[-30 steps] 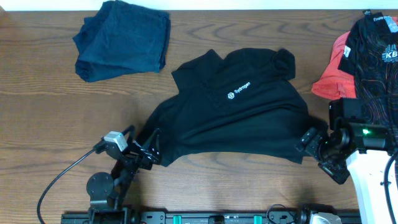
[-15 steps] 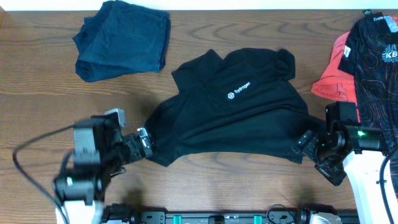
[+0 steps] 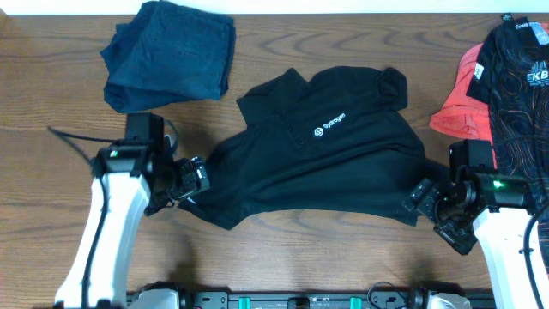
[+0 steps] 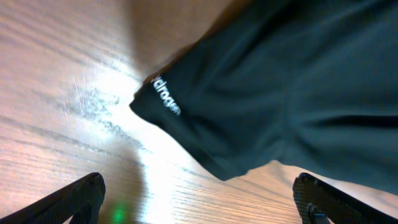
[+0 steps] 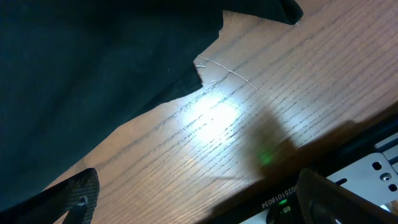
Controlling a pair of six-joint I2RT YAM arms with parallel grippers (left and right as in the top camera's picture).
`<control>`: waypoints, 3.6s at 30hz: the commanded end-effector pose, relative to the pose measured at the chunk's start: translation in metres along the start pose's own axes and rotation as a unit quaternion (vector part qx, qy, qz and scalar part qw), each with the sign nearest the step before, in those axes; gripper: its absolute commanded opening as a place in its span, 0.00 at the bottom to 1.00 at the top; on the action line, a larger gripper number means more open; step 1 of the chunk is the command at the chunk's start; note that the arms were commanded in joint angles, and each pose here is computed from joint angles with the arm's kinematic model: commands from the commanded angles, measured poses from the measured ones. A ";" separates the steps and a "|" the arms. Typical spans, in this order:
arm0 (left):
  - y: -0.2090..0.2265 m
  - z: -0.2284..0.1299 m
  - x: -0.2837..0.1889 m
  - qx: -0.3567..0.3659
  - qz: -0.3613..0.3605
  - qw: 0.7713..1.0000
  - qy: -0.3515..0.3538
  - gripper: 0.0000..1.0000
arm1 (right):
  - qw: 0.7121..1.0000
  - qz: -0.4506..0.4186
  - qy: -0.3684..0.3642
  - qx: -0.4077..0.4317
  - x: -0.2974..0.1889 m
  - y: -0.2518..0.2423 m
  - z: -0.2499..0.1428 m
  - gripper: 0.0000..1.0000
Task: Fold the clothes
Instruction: 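Grasp the shirt's left and right bottom corners with both grippers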
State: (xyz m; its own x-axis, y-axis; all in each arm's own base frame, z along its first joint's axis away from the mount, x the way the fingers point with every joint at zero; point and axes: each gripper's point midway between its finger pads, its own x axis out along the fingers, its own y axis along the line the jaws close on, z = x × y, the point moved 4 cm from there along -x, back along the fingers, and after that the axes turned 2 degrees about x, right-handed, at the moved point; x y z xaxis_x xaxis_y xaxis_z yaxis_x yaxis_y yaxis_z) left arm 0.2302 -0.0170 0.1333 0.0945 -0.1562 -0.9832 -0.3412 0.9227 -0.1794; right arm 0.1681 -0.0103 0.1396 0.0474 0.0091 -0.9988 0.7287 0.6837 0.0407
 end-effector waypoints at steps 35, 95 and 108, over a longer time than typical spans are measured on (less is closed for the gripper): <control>0.024 0.009 0.118 -0.025 0.066 0.993 0.099 0.41 | 0.998 -0.024 0.039 0.054 0.049 -0.019 -0.022 0.99; 0.017 0.003 0.118 -0.022 0.035 0.992 0.117 0.31 | 0.996 -0.063 0.034 0.054 0.109 0.000 0.012 0.56; 0.017 0.003 0.118 -0.022 0.035 0.992 0.117 0.31 | 0.995 -0.057 0.035 0.074 0.121 -0.004 0.005 0.34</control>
State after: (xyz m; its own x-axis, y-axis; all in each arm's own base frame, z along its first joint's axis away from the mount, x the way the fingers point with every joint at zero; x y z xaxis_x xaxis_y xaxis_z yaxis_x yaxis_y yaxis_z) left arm 0.2568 -0.0159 0.0337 -0.0675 -0.1560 -0.9854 -0.3850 0.9153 -0.1185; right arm 0.1916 -0.0092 0.0323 -0.0143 0.0349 -0.9993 0.8070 0.5905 0.0091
